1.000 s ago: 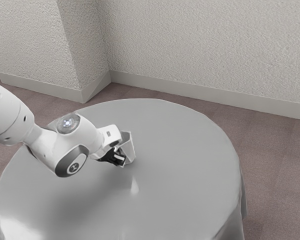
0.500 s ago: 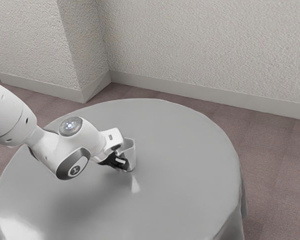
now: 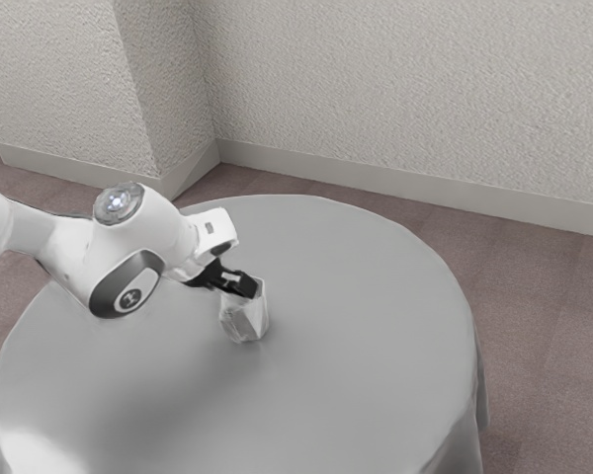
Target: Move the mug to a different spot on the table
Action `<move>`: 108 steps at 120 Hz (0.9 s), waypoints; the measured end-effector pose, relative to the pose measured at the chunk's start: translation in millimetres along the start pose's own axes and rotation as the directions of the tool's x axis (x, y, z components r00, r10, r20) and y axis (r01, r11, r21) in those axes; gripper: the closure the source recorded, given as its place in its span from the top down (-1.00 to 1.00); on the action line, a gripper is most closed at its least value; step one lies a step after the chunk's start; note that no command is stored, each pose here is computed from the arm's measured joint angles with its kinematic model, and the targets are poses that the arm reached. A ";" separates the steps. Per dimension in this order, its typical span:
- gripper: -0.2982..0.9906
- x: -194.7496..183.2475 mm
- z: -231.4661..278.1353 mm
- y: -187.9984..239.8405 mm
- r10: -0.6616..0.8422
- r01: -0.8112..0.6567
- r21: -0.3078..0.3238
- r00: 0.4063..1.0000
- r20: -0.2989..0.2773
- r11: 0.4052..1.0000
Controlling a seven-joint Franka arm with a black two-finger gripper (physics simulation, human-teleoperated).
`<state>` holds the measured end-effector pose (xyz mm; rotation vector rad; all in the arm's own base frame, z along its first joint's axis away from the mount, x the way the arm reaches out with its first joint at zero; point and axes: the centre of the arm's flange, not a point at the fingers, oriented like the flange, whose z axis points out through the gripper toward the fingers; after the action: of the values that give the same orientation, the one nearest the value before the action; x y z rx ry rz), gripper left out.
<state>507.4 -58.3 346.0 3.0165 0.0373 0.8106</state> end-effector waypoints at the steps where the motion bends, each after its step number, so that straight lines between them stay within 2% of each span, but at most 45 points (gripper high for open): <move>1: 0.39 2.4 -6.1 1.7 0.003 -0.003 0.000 1.000 -0.004 1.000; 11: 0.42 17.7 -54.2 11.6 0.015 -0.015 0.013 1.000 -0.019 1.000; 24: 0.45 39.9 -91.2 -6.4 -0.039 0.039 0.059 0.999 0.013 0.997; 39: 0.47 102.3 -147.4 -23.9 -0.127 0.124 0.074 0.991 0.039 0.990; 51: 0.48 148.2 -180.1 -57.8 -0.198 0.191 0.087 0.977 0.085 0.978; 69: 0.49 219.4 -224.2 -80.6 -0.187 0.175 0.089 0.970 0.155 0.981; 80: 0.50 234.9 -243.9 -92.3 -0.163 0.147 0.092 0.965 0.207 0.985; 108: 0.50 224.0 -265.5 -112.3 -0.107 0.084 0.085 0.938 0.330 0.993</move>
<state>565.9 63.1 685.2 3.1419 0.2087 0.2863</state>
